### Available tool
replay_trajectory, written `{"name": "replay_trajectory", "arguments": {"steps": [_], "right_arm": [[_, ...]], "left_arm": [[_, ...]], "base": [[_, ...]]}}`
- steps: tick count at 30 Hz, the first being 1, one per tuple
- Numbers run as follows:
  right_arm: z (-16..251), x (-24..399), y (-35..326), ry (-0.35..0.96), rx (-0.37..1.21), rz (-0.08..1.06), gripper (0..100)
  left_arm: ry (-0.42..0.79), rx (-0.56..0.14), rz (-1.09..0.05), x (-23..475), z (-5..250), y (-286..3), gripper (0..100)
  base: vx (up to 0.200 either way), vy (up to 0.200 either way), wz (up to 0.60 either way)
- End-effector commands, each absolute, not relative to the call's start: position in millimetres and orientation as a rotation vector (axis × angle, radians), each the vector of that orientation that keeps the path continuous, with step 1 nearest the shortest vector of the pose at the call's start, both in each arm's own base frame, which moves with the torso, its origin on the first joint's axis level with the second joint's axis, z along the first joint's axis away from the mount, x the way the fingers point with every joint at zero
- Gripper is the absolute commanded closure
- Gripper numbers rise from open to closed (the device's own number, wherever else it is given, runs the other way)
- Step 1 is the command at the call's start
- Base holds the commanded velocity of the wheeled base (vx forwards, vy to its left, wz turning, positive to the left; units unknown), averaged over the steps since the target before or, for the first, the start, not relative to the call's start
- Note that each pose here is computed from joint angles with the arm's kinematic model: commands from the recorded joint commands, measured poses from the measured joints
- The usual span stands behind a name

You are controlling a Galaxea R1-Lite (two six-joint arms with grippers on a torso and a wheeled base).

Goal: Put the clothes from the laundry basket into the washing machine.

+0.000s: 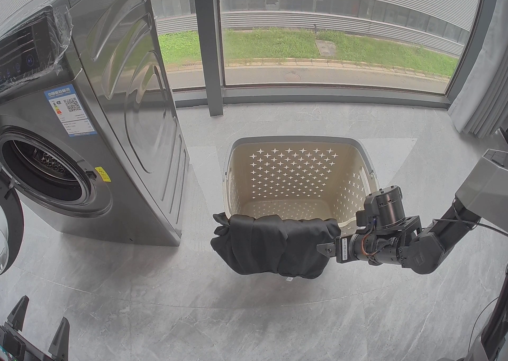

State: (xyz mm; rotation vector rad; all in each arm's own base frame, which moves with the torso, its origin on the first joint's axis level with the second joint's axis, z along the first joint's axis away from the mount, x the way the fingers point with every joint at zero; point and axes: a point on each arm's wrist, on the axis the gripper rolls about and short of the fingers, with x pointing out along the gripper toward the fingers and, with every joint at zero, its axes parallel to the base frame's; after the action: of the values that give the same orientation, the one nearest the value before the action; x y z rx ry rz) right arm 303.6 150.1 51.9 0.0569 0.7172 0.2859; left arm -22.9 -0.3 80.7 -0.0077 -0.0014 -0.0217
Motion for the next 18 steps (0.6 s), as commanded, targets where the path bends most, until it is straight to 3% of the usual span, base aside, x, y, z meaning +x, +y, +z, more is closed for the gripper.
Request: {"name": "replay_trajectory", "arguments": {"steps": [1,18], "right_arm": [[41,313,159,0.73,0.049,0.293,0],[16,345,176,0.727,0.066,0.29,0]], "left_arm": [[0.0,-0.009,-0.021,-23,75,0,0],[-0.001,-0.014,-0.02,-23,76,0,0]], "base": [[0.0,0.0,0.0],[0.0,0.0,0.0]]}}
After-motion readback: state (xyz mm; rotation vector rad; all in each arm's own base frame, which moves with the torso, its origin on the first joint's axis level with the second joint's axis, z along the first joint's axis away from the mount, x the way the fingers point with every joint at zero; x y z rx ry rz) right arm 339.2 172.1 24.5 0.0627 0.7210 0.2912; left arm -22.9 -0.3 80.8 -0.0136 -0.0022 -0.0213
